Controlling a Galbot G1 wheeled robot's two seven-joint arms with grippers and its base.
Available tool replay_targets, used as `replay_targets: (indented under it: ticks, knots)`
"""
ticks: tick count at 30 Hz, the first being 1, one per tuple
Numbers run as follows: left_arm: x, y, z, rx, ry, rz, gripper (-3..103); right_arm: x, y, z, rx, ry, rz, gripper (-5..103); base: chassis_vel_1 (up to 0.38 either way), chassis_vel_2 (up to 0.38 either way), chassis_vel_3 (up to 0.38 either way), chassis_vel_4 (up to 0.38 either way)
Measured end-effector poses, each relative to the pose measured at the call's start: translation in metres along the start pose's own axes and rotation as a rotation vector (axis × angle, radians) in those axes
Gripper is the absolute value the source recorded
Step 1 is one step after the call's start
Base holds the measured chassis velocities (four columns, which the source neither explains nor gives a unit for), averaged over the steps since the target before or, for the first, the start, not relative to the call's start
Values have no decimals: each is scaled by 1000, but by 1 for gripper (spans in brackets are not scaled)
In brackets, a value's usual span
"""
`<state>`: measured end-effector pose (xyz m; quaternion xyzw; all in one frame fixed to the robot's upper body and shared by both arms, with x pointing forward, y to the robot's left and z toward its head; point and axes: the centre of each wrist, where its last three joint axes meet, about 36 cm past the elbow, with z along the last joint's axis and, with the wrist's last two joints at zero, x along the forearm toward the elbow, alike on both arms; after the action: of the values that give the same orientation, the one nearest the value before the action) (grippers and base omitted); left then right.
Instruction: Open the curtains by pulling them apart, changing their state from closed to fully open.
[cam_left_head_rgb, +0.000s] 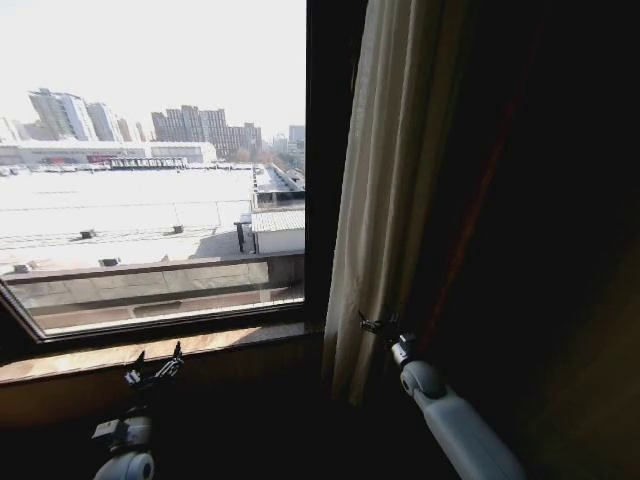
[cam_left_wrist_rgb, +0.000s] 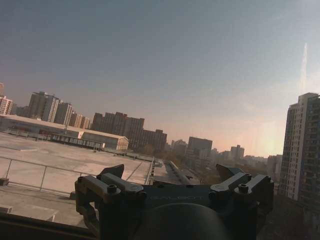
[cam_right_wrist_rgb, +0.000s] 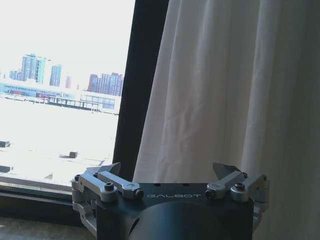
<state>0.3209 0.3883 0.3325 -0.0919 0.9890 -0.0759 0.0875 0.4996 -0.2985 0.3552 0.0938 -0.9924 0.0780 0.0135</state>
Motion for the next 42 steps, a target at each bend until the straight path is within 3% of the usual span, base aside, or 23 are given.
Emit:
replay_targets:
  ticks: [42]
  knots:
    - [0, 0, 0, 0, 0, 0, 100, 0, 0, 0, 0, 0, 0, 100, 382, 326, -384, -324]
